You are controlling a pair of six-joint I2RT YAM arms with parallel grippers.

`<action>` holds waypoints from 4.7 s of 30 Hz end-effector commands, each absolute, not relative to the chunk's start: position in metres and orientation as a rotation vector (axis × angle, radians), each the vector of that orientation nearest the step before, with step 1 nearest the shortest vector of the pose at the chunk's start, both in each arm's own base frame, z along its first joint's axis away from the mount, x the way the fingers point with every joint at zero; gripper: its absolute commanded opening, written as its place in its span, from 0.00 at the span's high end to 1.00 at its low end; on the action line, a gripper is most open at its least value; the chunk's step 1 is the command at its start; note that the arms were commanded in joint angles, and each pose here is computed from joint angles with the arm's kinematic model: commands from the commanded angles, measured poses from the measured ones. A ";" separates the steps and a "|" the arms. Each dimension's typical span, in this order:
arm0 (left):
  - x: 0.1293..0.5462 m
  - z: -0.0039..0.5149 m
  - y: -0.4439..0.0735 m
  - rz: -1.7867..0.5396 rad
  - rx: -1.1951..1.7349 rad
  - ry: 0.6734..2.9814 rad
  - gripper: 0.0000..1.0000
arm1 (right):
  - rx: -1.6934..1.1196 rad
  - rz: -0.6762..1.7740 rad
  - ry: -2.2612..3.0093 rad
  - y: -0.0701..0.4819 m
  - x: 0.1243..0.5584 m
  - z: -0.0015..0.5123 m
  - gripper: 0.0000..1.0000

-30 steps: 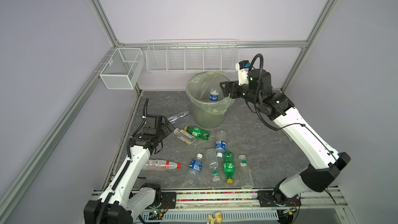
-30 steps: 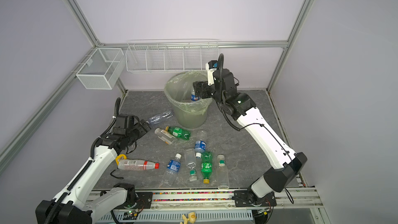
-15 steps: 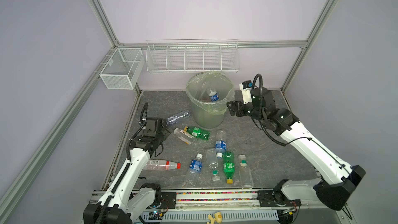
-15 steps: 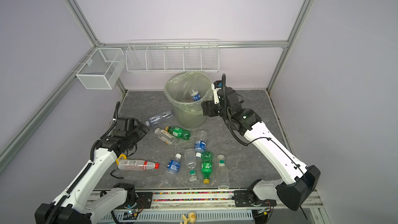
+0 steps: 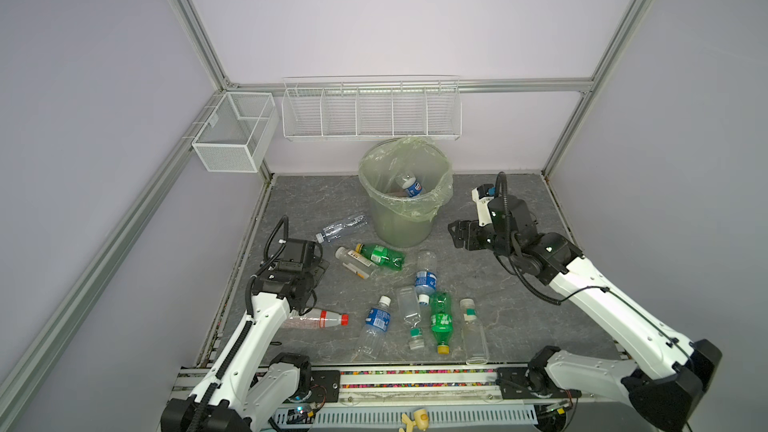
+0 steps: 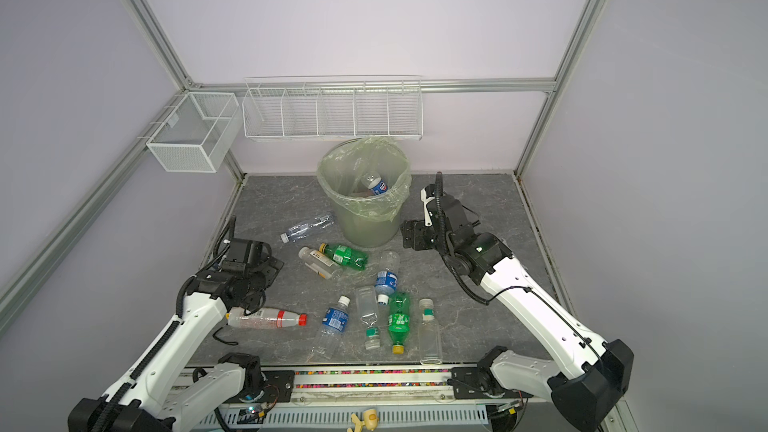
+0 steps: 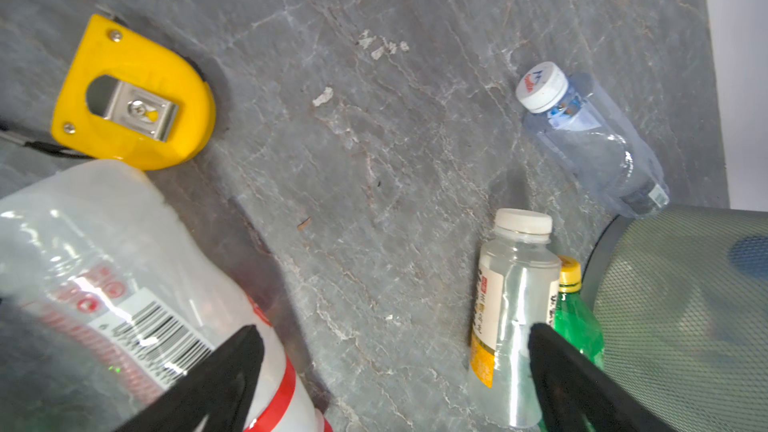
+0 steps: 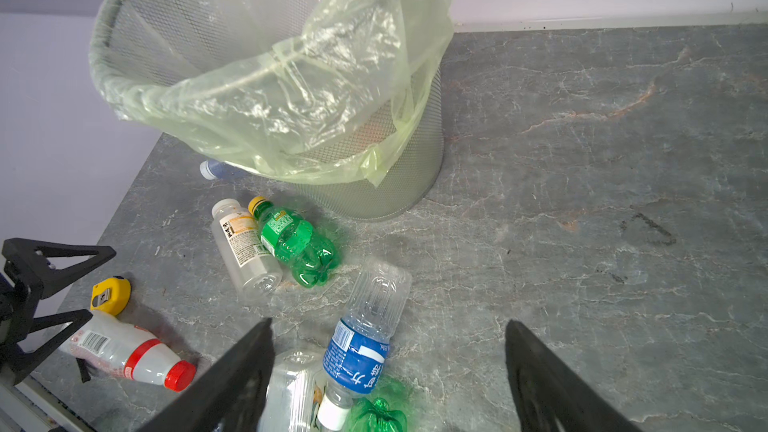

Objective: Throw the plastic bottles in the bin
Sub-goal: 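Draw the right gripper back while the left gripper reaches toward the red-capped bottle, then lower the left gripper onto the red-capped white-labelled bottle and close, then lift the red-capped bottle with the left gripper toward the bin, then carry the red-capped bottle over the bin and open the left gripper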

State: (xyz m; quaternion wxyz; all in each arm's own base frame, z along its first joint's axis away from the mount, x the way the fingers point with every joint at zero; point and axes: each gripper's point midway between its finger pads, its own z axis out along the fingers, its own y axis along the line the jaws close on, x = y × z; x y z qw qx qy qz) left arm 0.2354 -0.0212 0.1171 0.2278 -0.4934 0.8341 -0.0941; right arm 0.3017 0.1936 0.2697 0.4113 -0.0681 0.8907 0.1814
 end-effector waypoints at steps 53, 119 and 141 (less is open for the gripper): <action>0.162 0.030 -0.033 -0.050 -1.563 2.441 0.66 | -0.055 0.512 2.291 0.173 0.287 0.231 0.12; 0.343 0.411 -0.172 -0.784 0.063 1.795 0.63 | -0.012 0.438 2.342 0.159 0.279 0.237 0.12; 0.443 0.406 -0.277 -0.645 0.229 1.972 0.44 | -0.013 0.366 2.315 0.141 0.271 0.241 0.12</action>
